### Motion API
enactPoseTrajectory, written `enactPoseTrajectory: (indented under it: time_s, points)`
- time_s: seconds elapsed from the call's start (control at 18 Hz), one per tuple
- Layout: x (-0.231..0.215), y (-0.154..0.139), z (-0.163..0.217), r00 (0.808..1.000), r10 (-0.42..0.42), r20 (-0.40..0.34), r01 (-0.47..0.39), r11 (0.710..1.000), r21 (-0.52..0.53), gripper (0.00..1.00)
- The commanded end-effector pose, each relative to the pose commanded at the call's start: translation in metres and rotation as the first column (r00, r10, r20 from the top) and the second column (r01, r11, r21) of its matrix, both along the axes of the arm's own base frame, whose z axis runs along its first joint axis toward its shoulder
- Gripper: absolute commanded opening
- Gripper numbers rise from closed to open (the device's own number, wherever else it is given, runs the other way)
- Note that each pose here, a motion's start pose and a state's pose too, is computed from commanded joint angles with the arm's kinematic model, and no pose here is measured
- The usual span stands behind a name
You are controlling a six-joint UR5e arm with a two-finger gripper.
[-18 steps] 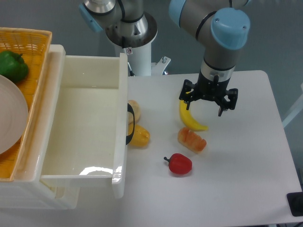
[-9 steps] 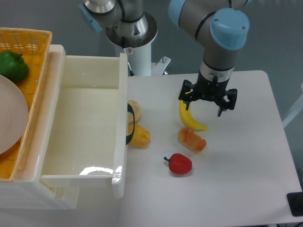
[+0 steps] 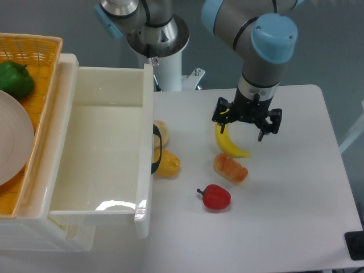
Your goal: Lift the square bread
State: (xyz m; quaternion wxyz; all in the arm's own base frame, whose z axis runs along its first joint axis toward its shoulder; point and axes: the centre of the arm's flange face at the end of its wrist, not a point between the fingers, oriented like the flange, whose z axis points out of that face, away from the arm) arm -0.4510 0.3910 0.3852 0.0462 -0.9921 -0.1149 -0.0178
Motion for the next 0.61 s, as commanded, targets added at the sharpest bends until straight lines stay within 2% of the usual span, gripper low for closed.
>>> enactPoseTrajectory:
  time_s: [0.33, 0.61]
  points:
    - [0.008, -0.005, -0.018, 0.999, 0.006, 0.032, -0.006, 1.000, -0.018, 1.00]
    - [-0.001, -0.011, -0.039, 0.996, 0.070, 0.059, -0.067, 0.997, -0.040, 1.00]
